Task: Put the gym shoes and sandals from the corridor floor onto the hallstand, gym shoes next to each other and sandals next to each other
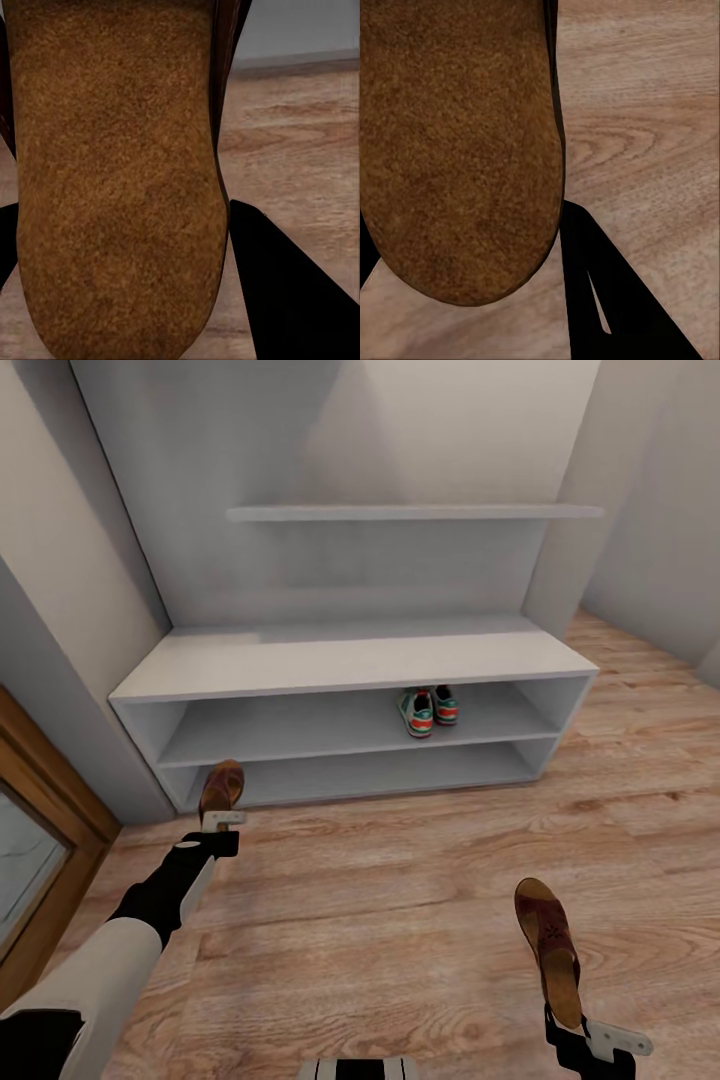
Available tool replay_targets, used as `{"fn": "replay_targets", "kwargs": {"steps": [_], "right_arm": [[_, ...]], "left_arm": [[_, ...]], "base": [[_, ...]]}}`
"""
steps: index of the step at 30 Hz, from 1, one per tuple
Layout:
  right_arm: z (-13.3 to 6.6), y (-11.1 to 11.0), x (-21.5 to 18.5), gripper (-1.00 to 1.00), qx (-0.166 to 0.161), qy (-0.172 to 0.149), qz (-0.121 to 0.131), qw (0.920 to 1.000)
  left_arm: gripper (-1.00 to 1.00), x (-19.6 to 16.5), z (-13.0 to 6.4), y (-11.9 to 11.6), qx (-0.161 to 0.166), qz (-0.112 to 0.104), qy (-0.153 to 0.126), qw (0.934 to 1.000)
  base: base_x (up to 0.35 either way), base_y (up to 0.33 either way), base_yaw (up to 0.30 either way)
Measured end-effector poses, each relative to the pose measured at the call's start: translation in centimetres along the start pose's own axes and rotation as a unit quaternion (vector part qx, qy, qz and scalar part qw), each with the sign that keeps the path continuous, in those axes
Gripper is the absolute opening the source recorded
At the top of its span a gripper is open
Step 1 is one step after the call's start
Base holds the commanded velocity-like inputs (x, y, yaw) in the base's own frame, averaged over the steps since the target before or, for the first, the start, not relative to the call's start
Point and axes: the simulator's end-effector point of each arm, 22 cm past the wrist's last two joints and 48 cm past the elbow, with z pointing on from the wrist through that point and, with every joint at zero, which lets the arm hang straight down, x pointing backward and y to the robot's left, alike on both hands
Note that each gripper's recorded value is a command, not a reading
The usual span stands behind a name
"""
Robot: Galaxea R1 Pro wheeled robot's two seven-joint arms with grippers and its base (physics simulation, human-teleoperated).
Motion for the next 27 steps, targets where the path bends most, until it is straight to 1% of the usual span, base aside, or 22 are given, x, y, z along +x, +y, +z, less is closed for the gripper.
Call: {"fn": "replay_targets", "kwargs": {"steps": [4,6,10,16,19,20,27], "right_arm": [[0.0,0.0,0.0,-1.0,0.0,0.0,0.0,1.0],[0.0,0.0,0.0,-1.0,0.0,0.0,0.0,1.0],[0.0,0.0,0.0,-1.0,0.0,0.0,0.0,1.0],[0.0,0.0,0.0,-1.0,0.0,0.0,0.0,1.0],[0.0,0.0,0.0,-1.0,0.0,0.0,0.0,1.0],[0.0,0.0,0.0,-1.0,0.0,0.0,0.0,1.0],[0.0,0.0,0.0,-1.0,0.0,0.0,0.0,1.0]], "left_arm": [[-1.0,-0.1,0.0,0.0,0.0,-0.001,-0.001,1.0],[-1.0,-0.9,-0.2,-0.1,0.001,-0.001,-0.009,1.0],[-1.0,-1.3,-0.3,-0.4,0.003,-0.002,-0.013,0.9999],[-1.0,-1.5,-0.4,-0.6,0.005,-0.003,-0.016,0.9999],[-1.0,-1.4,-0.3,-0.5,0.003,-0.002,-0.015,0.9999],[-1.0,-1.3,-0.3,0.0,0.0,-0.002,-0.015,0.9999],[-1.0,-0.9,-0.3,0.2,-0.001,-0.003,-0.012,0.9999]], "base": [[0.055,0.0,0.0],[0.011,0.0,0.0],[0.109,0.0,0.0],[0.276,0.0,0.0],[0.324,0.0,0.0],[0.319,0.0,0.0],[0.25,0.0,0.0]]}}
